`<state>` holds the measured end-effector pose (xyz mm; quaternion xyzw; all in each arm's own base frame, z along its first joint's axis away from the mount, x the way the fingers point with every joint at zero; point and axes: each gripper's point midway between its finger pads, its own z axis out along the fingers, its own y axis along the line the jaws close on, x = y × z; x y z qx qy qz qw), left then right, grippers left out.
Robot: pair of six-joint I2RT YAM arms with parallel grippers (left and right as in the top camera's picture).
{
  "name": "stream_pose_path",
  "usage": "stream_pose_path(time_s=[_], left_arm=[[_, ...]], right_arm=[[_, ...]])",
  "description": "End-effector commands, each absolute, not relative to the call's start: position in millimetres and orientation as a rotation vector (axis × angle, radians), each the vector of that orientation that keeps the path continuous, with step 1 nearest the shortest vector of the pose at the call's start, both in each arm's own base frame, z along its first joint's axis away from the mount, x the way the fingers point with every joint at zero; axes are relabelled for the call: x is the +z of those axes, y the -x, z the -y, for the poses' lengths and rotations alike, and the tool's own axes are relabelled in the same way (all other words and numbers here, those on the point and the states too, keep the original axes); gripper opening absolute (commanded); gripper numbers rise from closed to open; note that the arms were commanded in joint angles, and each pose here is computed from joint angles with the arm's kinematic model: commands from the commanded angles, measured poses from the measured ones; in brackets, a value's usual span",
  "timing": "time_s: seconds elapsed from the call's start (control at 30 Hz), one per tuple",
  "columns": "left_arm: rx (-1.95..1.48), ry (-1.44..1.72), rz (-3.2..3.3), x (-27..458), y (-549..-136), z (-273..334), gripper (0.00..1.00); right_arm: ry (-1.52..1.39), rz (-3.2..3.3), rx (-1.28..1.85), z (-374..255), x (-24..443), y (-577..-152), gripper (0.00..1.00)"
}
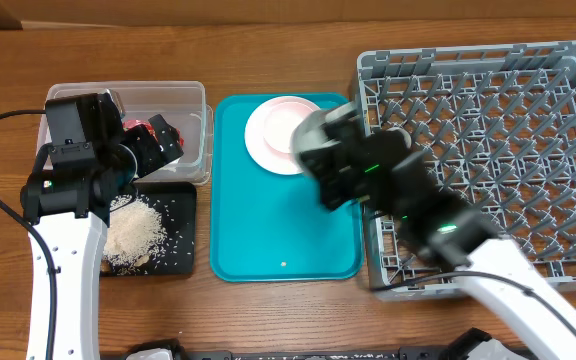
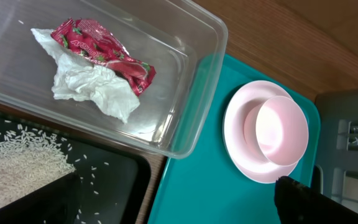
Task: Sort waste into correct bins and load items into the dishwasher
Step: 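Carry the white bowl over the grey rack with the right gripper, then lower the white bowl into the rack on its side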
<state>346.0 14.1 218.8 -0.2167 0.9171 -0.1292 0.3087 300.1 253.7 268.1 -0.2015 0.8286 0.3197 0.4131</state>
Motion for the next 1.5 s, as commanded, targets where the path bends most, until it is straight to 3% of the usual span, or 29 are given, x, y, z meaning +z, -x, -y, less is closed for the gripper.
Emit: stream_pose_path(time_s=[0.0,0.17,0.33,0.9,1.47], left_arm=[[-0.327,0.557,-2.408,224.7,-346.4,-15.4,1.0],[-0.326,0.557,-2.408,224.7,-346.4,-15.5,1.0],[-0.327,0.557,-2.408,224.7,-346.4,-15.4,1.0],[-0.327,0.557,-2.408,224.7,-346.4,-15.4,1.0],[-0.327,0.557,-2.408,224.7,-346.4,-15.4,1.0]], right_arm=[[0.568,-2.018,1.158,-237.0,303.1,-279.4,0.04],[0.452,-2.031,1.561,-185.9,317.5,-266.4,0.04],[0.314,-2.029,1.714,-148.3,309.8,-260.2,0.04],[0.057,-2.098,1.749,-117.3,236.7,-244.7,0.04],[-0.124,-2.187,1.662,-98.3,194.3,-244.3,0.04]])
